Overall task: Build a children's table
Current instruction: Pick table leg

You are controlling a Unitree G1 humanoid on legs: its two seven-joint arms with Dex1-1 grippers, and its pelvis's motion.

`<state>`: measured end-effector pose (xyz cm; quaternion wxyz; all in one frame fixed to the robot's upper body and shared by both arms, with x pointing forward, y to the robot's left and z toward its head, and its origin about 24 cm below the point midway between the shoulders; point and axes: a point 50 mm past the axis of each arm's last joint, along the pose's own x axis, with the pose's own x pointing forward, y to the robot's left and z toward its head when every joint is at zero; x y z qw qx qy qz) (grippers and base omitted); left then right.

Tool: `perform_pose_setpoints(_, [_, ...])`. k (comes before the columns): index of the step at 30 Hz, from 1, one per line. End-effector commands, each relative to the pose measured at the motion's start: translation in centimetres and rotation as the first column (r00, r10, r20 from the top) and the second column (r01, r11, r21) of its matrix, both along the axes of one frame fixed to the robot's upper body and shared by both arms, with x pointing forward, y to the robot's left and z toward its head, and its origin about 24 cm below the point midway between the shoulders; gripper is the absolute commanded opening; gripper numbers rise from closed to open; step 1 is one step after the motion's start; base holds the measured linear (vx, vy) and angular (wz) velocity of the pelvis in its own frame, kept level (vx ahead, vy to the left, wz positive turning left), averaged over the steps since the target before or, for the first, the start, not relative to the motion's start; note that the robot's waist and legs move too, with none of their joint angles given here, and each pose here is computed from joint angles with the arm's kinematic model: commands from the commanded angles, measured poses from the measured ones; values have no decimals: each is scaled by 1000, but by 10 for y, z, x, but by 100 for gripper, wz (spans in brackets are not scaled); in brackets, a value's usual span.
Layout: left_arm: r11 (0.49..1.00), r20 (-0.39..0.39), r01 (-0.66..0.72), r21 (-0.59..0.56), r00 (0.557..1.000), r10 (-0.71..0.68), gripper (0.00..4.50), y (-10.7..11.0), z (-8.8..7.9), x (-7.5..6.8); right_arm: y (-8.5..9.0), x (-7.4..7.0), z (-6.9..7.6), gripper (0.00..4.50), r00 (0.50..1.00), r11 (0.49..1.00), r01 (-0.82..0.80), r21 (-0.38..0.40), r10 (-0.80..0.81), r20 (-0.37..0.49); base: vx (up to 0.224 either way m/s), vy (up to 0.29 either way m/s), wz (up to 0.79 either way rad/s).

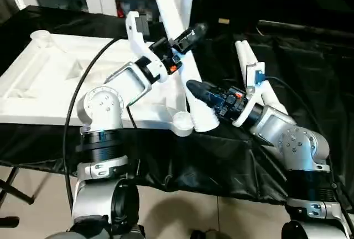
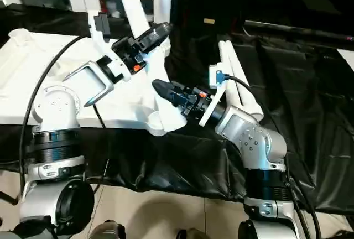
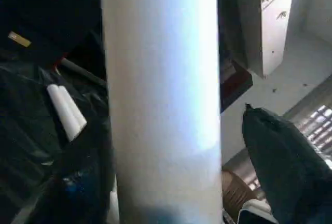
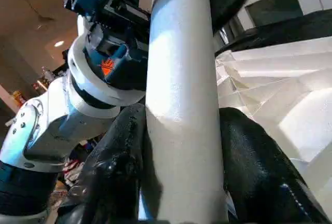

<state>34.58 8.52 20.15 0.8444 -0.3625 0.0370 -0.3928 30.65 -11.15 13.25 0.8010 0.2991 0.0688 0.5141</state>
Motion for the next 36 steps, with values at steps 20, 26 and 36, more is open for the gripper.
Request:
perform_pose_setpoints(20, [992,30,-101,77,995,99,217,5,6,5,3,6,9,183,999,998,35,-49,-33,41,0,0,0])
perform_pose_setpoints(26, [979,76,-148,140,987,138,189,3,8,7,8,7,9,253,998,991,41,-125,-34,59,0,0,0])
perform_pose_setpoints(36, [854,244,-355,380,929,277,184,2,15,13,34,23,-1,312,979,873,201,-445,-160,129,0,0,0])
